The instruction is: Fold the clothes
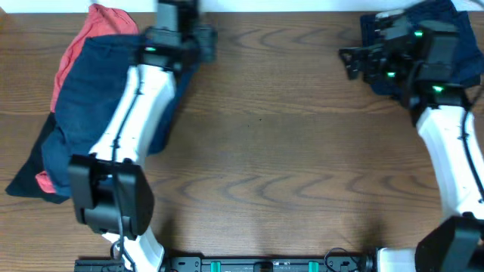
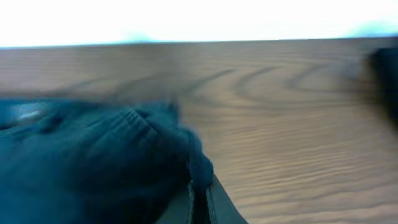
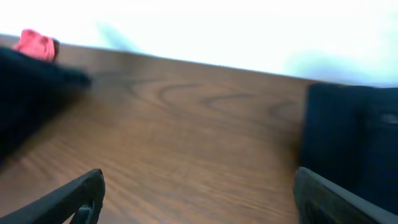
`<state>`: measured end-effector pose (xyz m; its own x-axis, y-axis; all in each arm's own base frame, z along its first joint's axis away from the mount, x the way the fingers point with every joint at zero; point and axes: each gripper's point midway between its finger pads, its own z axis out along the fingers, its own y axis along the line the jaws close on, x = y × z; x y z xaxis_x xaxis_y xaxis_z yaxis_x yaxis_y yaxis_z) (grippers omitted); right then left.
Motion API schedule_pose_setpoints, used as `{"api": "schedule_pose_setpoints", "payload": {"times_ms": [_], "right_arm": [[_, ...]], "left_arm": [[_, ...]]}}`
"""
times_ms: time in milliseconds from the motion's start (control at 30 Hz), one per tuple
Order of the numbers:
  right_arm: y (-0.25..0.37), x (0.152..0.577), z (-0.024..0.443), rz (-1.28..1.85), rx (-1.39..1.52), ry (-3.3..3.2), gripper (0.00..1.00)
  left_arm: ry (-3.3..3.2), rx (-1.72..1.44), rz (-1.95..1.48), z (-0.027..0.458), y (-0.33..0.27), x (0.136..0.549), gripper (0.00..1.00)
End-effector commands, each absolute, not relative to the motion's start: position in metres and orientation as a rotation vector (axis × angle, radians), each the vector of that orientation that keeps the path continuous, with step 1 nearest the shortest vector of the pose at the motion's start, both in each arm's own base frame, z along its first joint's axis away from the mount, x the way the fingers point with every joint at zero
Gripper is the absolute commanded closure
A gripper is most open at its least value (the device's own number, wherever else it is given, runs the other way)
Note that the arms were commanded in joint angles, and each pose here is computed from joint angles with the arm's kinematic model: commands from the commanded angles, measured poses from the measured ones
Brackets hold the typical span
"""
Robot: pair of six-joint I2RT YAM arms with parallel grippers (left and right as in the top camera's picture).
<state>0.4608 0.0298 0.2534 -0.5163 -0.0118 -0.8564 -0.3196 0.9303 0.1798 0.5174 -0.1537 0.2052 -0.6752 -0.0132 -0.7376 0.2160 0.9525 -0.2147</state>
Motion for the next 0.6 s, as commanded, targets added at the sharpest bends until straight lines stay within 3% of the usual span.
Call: {"api": "schedule_pose_setpoints", "payload": {"times_ms": [0, 267, 567], "right_arm": [[0.016, 0.449, 0.294, 0.43, -0.229, 1.992, 0.05], [-0.024, 0.437, 0.293, 0.426, -0.135, 2.018, 0.06], [-0.037, 0.435, 0.291, 0.408, -0.1, 2.023, 0.05]], "left_arm": [[2.245, 0.198, -0.468, 0.209, -0.206, 0.514, 0.94], [2.316, 0.252, -0.638, 0.162, -0.299, 0.489, 0.94], [2.265, 0.488, -0.846, 0.167, -0.405, 0.422, 0.94]]}}
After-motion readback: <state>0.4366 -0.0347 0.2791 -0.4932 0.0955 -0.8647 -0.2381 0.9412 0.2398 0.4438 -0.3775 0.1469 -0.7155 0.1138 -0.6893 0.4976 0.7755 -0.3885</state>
